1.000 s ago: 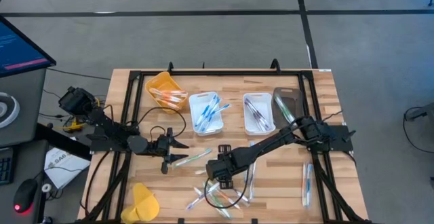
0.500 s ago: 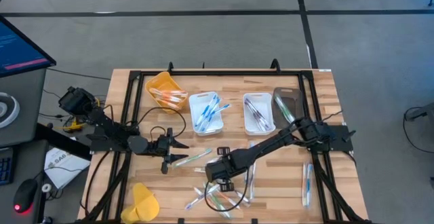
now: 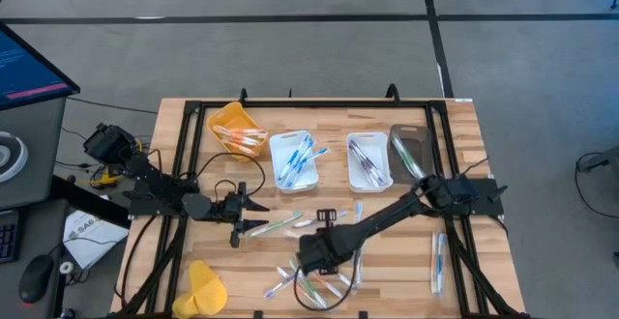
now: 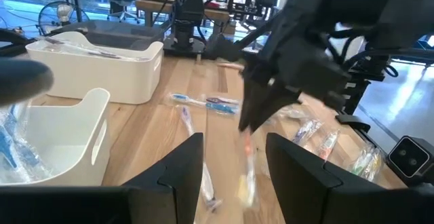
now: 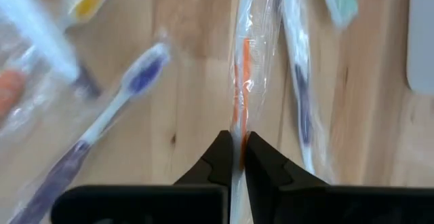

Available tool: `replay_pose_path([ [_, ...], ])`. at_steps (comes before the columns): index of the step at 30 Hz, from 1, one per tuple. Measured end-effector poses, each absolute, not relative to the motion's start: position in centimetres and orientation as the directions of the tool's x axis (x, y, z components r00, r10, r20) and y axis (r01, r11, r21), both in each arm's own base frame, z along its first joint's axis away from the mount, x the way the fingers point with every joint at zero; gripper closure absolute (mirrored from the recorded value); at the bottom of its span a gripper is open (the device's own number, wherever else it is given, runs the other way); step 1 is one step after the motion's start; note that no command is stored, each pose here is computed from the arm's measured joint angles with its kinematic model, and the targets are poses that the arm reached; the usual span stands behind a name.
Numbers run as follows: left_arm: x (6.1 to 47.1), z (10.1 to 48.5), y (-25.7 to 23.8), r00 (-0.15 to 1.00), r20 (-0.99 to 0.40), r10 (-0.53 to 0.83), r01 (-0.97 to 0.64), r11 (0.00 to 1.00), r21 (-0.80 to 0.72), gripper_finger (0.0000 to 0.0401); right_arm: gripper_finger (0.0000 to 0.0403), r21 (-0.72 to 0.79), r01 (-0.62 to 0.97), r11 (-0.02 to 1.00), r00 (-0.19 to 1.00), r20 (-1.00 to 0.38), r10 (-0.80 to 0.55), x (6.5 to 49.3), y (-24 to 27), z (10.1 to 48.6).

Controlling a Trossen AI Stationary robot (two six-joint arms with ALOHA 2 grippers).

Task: Pick & Place Toothbrushes
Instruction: Put the orange toothbrush into the orange bin

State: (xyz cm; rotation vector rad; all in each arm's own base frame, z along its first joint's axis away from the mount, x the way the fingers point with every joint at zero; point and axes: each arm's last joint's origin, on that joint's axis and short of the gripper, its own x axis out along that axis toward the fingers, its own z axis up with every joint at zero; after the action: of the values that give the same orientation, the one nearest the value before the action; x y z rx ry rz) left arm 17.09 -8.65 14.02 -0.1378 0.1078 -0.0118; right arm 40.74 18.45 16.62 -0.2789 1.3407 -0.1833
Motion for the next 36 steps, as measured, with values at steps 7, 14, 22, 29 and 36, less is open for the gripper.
replay_pose_path([
  [7, 17.1, 14.0, -8.7, 0.994, -0.105, -0.024, 0.01, 0.991, -0.137, 0.0247, 0.0392, -0.332, 0.058, 0.942, 0.202, -0.92, -0.336, 39.0, 21.1, 18.6],
  [14, 17.7, 15.0, -9.5, 0.984, -0.065, -0.167, 0.167, 0.986, -0.01, 0.0247, 0.0392, -0.318, 0.092, 0.944, 0.34, -0.881, -0.329, 38.0, 24.6, 20.7],
  [22, 19.2, 17.3, -10.5, 0.977, 0.021, -0.213, 0.212, 0.976, 0.048, 0.0229, 0.0392, -0.406, 0.12, 0.906, 0.58, -0.712, -0.396, 37.8, 27.4, 24.4],
  [29, 19.9, 18.7, -11.2, 0.955, 0.07, -0.288, 0.282, 0.956, 0.081, 0.0199, 0.0392, -0.491, 0.159, 0.857, 0.756, -0.498, -0.425, 38.0, 29.6, 28.1],
  [36, 20.5, 19.9, -11.8, 0.935, 0.116, -0.336, 0.327, 0.941, 0.084, 0.0165, 0.0392, -0.511, 0.163, 0.844, 0.8, -0.433, -0.416, 39.8, 28.9, 29.2],
])
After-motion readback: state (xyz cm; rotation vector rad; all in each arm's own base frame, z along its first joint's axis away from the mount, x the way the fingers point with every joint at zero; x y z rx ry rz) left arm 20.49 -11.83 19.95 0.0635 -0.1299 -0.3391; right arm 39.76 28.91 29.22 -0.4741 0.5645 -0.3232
